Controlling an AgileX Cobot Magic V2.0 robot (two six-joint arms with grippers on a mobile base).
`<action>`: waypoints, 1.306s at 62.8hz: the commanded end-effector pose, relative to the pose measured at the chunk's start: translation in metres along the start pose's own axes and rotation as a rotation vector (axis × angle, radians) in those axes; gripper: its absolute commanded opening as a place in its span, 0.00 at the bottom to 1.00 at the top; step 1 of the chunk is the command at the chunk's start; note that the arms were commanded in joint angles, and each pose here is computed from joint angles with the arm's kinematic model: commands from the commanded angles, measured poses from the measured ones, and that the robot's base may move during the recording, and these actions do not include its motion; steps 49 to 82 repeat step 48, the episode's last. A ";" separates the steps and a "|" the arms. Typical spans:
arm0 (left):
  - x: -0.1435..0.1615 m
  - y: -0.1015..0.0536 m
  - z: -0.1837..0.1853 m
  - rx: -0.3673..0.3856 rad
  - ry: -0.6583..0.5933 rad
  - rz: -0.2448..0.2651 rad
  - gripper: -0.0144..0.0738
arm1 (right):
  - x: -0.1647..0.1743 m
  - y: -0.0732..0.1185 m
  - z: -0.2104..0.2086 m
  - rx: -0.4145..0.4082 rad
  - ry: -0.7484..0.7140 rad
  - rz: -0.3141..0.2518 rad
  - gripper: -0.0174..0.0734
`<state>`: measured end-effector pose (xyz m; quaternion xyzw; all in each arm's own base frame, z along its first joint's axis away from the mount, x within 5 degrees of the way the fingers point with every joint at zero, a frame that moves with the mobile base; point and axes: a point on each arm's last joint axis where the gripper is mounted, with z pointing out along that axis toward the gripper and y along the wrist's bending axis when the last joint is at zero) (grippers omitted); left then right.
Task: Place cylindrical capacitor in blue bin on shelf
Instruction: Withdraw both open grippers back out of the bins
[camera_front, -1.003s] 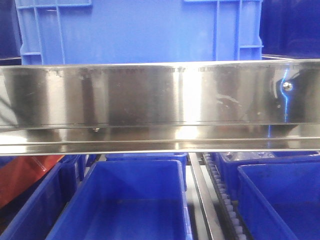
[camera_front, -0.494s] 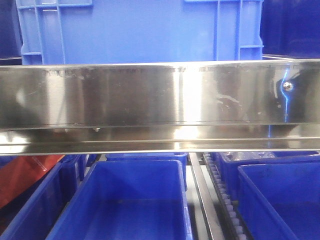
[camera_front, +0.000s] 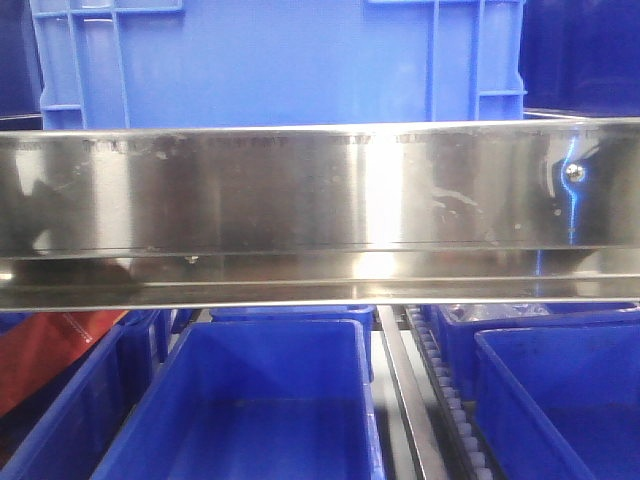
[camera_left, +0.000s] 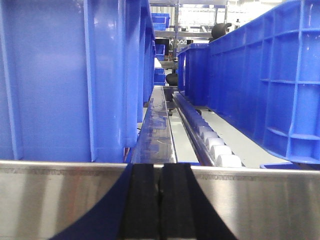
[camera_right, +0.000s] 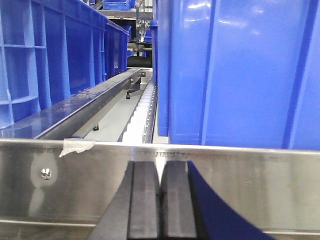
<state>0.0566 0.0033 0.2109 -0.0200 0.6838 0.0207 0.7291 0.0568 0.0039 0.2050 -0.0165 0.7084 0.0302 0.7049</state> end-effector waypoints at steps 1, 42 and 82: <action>-0.002 0.000 0.000 0.007 -0.017 -0.003 0.04 | -0.002 0.000 0.000 0.000 -0.020 -0.005 0.01; -0.002 0.000 0.000 0.007 -0.017 -0.003 0.04 | -0.002 0.000 0.000 0.000 -0.020 -0.005 0.01; -0.002 0.000 0.000 0.007 -0.017 -0.003 0.04 | -0.002 0.000 0.000 0.000 -0.020 -0.005 0.01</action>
